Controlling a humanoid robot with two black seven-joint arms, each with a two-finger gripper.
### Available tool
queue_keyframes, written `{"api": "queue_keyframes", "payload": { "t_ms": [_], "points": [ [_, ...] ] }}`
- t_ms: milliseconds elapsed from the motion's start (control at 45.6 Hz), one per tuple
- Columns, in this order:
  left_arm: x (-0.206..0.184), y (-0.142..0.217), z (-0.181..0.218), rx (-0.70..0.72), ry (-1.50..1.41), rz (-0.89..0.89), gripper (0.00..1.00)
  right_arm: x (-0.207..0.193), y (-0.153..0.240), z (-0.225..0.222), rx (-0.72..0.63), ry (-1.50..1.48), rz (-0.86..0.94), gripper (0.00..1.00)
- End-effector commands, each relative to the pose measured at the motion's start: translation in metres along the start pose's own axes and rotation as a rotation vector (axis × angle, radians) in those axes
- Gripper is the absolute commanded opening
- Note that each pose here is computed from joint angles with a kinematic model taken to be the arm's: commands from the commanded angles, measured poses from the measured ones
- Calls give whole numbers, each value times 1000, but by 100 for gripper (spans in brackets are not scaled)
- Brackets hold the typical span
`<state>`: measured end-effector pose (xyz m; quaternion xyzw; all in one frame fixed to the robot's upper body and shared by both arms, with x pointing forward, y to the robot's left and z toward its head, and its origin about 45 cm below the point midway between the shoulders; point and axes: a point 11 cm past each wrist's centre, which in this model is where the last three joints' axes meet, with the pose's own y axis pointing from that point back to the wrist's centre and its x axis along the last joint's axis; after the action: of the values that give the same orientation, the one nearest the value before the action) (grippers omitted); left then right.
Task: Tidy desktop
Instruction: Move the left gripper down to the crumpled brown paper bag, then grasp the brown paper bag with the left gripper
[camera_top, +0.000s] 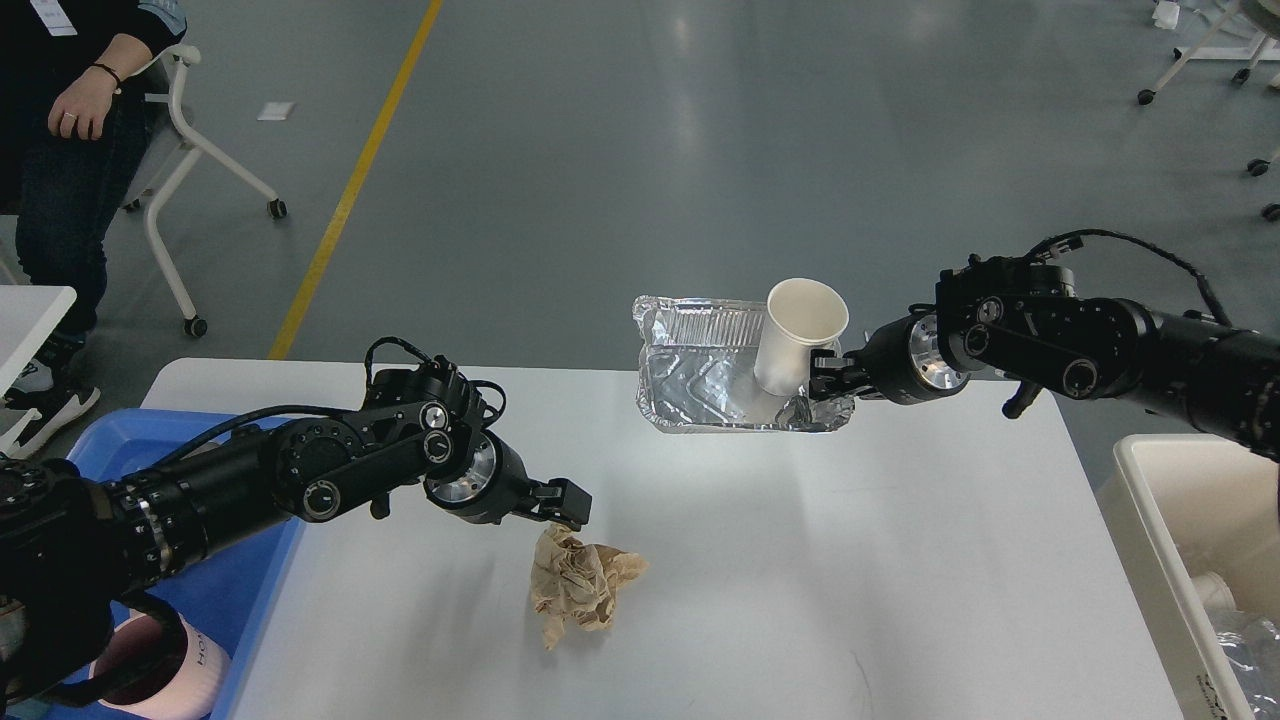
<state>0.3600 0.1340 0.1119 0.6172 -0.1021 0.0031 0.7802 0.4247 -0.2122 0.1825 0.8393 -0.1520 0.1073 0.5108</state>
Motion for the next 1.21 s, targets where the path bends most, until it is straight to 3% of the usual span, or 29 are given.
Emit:
{"api": "queue_keyframes", "payload": {
  "t_ms": [0,592,658,746,834,899,1031,1185],
  "points": [
    [-6,-7,9,9,16,-28,98,-1,0,0,0,-1,-2,0],
    [-25,-27,28,46,-20,-109,96,-2,1,2,1,-3,-3,0],
    [-23,-28,26,58,-13,-89,84,-2,1,1,2,-3,-3,0],
    [-22,-28,23,84,-16,-80,47,-2,1,1,2,-3,-1,0],
    [-22,-28,18,122,-19,-77,35,-1,1,2,1,-3,0,0],
    [-22,-30,19,121,-8,-61,20,-1,1,2,1,-3,0,0],
    [-26,-40,9,162,9,-25,19,-3,0,-1,7,-1,-4,0],
    [-30,-46,3,203,-5,-3,1,-6,-1,-2,9,3,-11,0]
  ]
}}
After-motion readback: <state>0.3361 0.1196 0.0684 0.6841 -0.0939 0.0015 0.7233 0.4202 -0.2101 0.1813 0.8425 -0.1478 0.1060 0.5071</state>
